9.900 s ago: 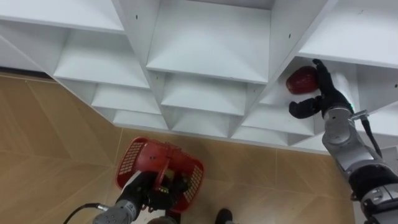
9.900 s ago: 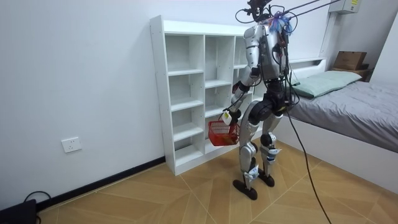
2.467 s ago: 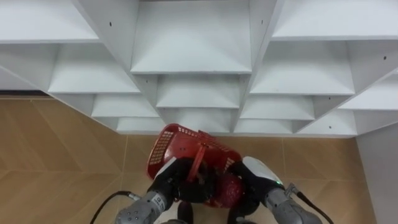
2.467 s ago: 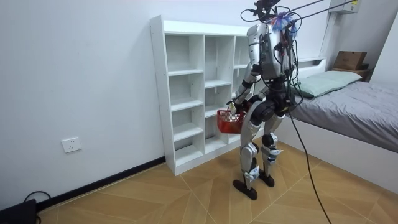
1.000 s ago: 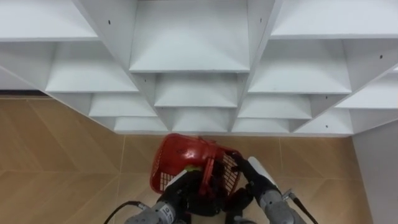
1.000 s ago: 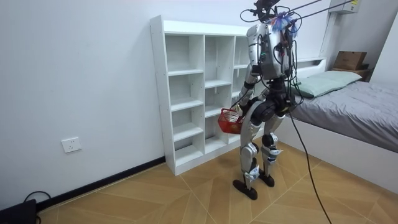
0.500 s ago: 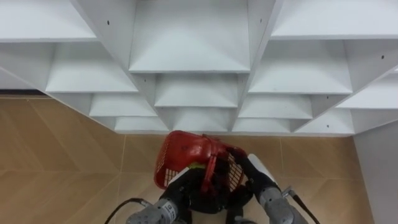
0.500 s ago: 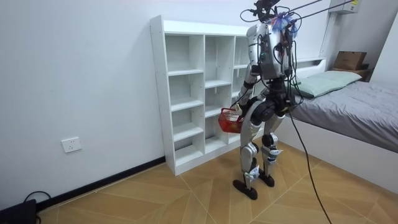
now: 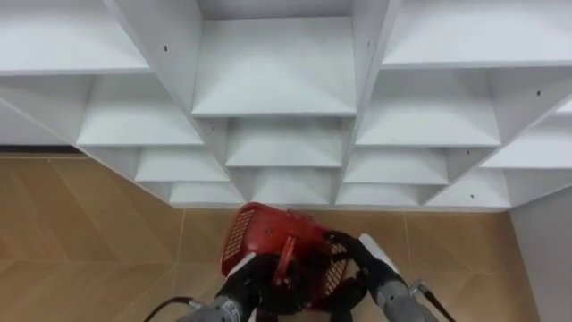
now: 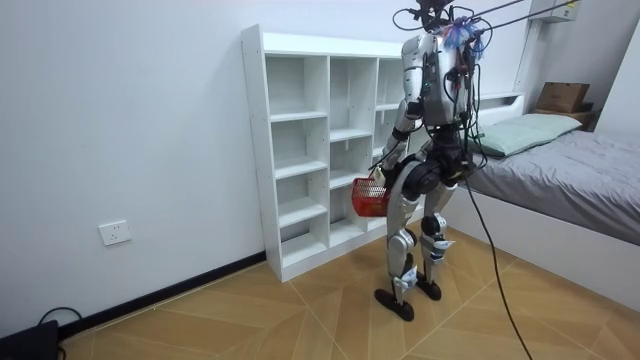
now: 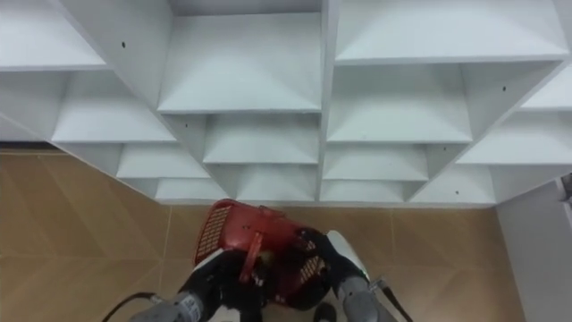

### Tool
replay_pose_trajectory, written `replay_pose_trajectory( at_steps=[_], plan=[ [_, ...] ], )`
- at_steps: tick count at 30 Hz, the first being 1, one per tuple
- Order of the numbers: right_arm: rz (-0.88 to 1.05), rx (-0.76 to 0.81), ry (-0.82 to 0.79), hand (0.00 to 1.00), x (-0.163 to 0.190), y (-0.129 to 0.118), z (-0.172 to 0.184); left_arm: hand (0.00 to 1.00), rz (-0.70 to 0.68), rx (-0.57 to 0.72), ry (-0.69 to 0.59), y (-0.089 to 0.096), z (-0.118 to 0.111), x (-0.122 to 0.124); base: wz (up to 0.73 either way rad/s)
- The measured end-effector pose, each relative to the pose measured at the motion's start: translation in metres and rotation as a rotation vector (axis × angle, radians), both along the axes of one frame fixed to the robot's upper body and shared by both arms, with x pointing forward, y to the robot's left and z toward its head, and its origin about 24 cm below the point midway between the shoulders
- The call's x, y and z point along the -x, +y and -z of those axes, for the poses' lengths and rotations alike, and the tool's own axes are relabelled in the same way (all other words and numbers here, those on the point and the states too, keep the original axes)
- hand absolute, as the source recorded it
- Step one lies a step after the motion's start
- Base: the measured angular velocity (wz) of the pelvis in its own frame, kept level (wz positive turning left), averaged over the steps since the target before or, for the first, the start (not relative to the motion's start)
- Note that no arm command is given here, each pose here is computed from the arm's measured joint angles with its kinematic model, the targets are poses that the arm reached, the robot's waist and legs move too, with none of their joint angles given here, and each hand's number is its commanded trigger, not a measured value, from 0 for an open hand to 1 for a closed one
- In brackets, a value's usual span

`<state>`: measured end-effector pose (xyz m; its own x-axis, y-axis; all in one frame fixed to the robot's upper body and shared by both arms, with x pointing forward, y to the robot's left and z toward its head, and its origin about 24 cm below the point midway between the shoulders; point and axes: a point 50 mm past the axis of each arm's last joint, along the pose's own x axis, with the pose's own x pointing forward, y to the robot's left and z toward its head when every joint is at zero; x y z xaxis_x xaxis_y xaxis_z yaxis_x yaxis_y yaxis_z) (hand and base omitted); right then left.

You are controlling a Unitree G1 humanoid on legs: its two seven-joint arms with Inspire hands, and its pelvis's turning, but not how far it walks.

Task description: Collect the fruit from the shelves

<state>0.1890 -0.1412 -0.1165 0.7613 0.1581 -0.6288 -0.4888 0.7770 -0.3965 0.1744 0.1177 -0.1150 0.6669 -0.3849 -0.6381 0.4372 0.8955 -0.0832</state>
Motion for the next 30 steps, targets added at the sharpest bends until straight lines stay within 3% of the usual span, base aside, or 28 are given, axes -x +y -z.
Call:
replay_pose_trajectory(
  at_steps=[8,16,19,30],
  plan=[
    [0.033,0.014,0.054,0.0,0.015,-0.015,0.008,1.0,-0.047,-0.112,0.035,0.021,0.011,0.016,0.0],
    [0.19,0.073,0.154,0.0,0.057,-0.05,0.023,1.0,-0.177,-0.277,0.166,0.068,0.03,0.062,0.0],
    [0.235,0.061,0.189,0.0,0.069,-0.055,0.027,1.0,-0.23,-0.31,0.187,0.077,0.033,0.073,-0.05],
    [0.351,0.078,0.271,0.0,0.095,-0.075,0.034,1.0,-0.419,-0.386,0.224,0.103,0.034,0.086,-0.01]
  ],
)
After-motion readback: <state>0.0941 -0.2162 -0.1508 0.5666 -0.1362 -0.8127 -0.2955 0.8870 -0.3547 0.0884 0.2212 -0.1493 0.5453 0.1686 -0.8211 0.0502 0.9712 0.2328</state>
